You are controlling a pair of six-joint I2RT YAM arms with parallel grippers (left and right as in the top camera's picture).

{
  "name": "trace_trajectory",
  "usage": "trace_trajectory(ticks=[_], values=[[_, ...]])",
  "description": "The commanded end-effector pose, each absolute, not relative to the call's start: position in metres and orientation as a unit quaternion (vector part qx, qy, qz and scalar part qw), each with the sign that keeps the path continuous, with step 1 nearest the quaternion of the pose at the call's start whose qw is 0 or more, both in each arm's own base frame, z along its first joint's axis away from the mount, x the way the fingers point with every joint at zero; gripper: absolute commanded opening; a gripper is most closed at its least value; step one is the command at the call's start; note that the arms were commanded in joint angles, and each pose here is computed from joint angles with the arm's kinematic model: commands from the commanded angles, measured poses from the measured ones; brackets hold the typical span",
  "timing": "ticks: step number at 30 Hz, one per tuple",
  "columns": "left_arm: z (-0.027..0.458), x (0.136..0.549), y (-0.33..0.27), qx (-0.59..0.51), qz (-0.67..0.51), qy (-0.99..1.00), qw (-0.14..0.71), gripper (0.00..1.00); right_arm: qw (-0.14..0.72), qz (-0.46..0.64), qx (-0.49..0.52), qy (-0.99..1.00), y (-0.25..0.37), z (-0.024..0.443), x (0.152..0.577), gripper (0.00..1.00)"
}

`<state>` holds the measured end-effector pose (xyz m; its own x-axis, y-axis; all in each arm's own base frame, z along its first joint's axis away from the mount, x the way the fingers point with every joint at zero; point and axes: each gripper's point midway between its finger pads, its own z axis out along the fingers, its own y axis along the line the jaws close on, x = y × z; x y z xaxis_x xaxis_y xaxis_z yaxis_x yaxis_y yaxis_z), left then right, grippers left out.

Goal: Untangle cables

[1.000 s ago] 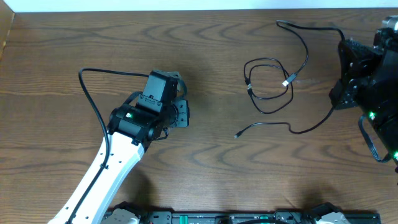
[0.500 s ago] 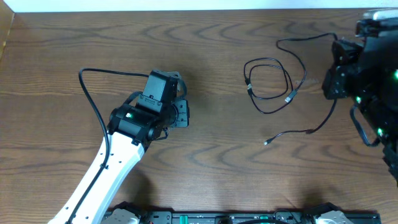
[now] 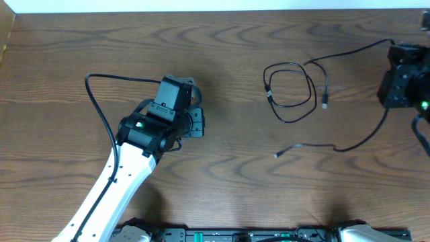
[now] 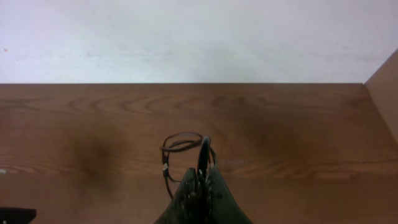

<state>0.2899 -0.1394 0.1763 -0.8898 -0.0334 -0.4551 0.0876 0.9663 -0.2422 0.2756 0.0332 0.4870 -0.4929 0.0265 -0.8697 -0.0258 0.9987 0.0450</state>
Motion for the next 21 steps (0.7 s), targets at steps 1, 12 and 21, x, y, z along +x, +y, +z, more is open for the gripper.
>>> trace_trajectory(ticks=[1,12,21], values=[[0.179,0.288,-0.136,0.021,-0.123,0.962,0.241,0.31,0.486,0.034,0.007,0.873,0.033,0.480,0.289,0.01],[0.179,0.287,-0.136,0.020,-0.123,0.963,0.239,0.31,0.463,0.023,0.076,0.883,-0.005,0.457,0.348,0.01],[0.179,0.287,-0.136,0.021,-0.123,0.963,0.240,0.31,0.469,-0.003,0.192,0.862,-0.090,0.440,0.398,0.01]])
